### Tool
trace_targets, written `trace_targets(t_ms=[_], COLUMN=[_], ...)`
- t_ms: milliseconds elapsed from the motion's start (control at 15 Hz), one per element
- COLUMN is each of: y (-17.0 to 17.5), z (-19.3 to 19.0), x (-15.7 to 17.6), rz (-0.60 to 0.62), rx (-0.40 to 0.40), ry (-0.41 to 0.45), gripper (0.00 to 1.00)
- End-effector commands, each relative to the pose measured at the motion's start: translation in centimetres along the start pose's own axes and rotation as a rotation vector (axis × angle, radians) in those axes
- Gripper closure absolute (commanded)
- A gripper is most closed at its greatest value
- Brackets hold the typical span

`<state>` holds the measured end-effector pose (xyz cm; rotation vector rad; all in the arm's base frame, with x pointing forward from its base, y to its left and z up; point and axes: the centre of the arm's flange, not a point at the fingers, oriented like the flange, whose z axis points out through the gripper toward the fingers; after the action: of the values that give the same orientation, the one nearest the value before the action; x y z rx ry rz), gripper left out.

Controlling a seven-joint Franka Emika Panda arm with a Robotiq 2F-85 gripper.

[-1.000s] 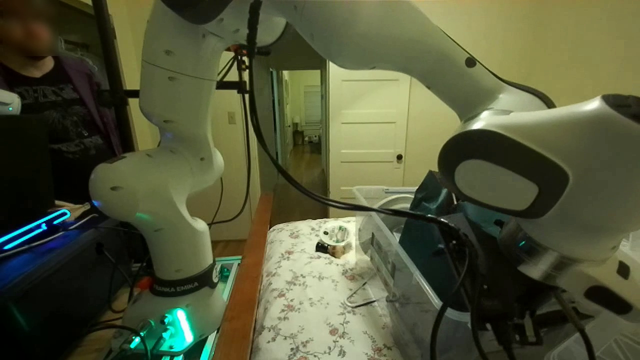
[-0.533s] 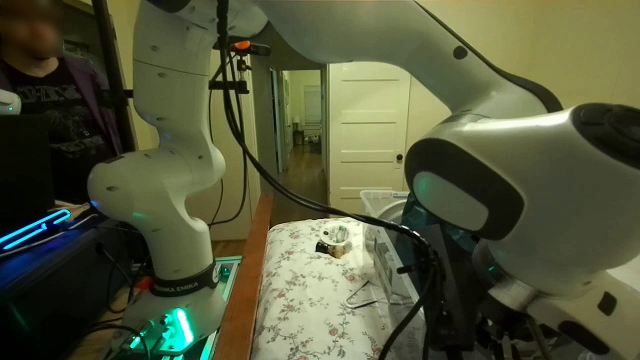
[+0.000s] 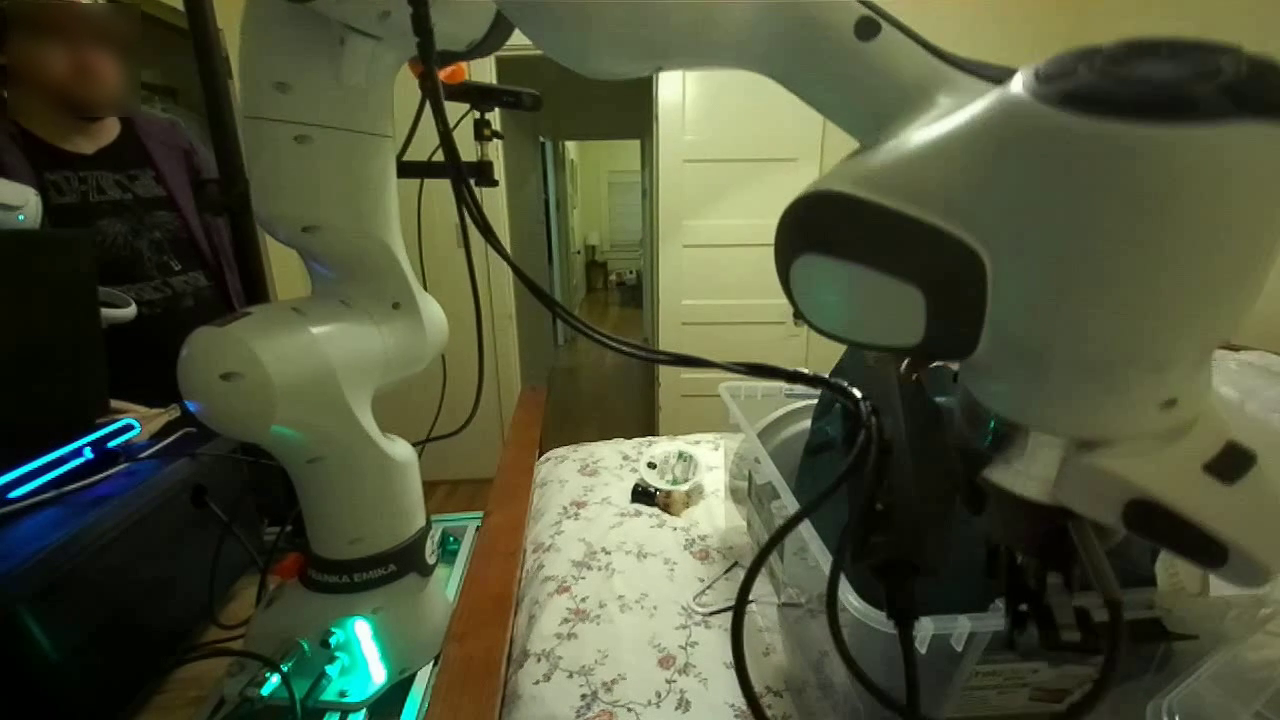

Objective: Move the storage box slightly and place the lid on top of it

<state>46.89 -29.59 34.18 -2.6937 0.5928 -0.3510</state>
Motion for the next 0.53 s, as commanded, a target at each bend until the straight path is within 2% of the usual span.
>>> trace_targets(t_ms=[0, 200, 467], y=[-3.1, -3.1, 0.4], z=[-6.0, -7.4, -5.0], x=[-0.4, 0.4, 0.2], rz=[0.094, 0.256, 0.450], rx=[-0.051, -0.090, -0.169], ry=[0.178, 0.237, 0.267], gripper=[0.18, 0.00, 0.00])
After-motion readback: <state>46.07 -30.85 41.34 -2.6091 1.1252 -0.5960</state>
